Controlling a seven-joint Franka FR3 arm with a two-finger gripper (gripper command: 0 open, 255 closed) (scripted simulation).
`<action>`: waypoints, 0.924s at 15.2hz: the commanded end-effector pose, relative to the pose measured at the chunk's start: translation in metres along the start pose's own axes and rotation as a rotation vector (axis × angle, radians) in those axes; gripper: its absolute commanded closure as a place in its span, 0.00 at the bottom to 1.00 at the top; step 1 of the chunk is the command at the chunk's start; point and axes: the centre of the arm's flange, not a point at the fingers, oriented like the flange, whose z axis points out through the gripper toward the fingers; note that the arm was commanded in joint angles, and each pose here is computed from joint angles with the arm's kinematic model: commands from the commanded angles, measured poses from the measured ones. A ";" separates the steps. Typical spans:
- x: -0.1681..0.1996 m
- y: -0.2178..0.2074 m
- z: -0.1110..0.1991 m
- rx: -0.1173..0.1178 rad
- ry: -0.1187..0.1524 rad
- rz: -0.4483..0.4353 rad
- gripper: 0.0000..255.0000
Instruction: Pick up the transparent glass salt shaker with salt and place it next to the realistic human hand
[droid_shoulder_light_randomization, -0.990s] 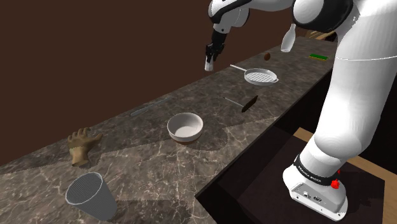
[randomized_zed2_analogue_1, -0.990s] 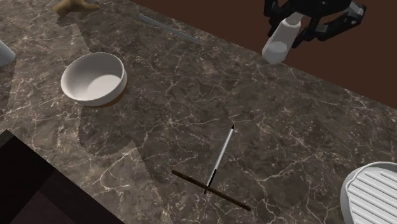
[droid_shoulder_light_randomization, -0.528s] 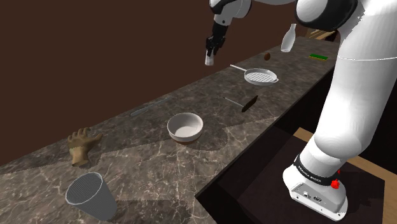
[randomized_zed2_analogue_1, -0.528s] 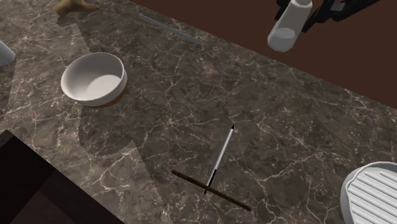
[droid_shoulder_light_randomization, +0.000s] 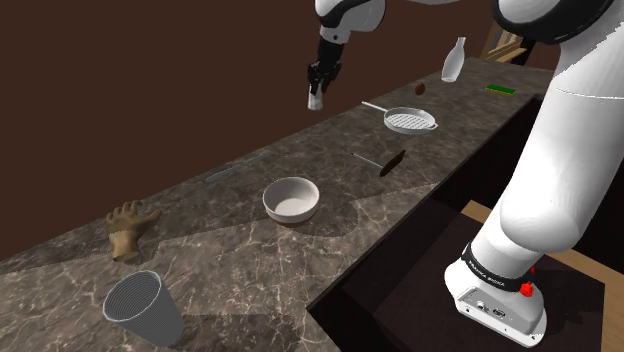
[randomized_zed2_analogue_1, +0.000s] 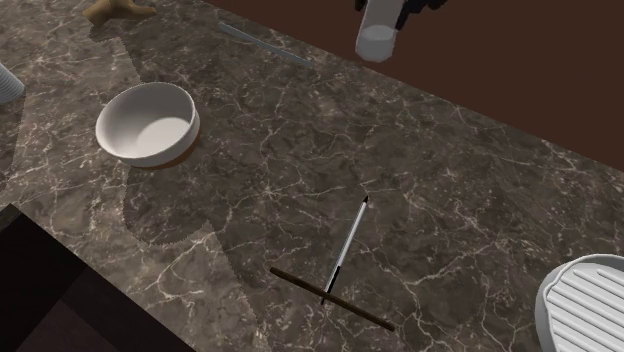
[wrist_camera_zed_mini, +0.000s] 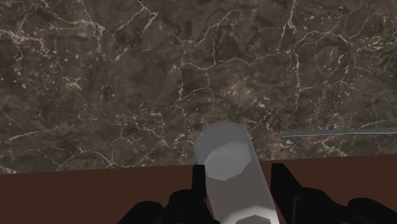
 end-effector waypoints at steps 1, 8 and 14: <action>-0.006 -0.027 0.003 0.000 0.001 0.001 1.00; -0.022 -0.118 0.010 0.000 0.001 0.001 1.00; -0.036 -0.196 0.016 0.000 0.001 0.001 1.00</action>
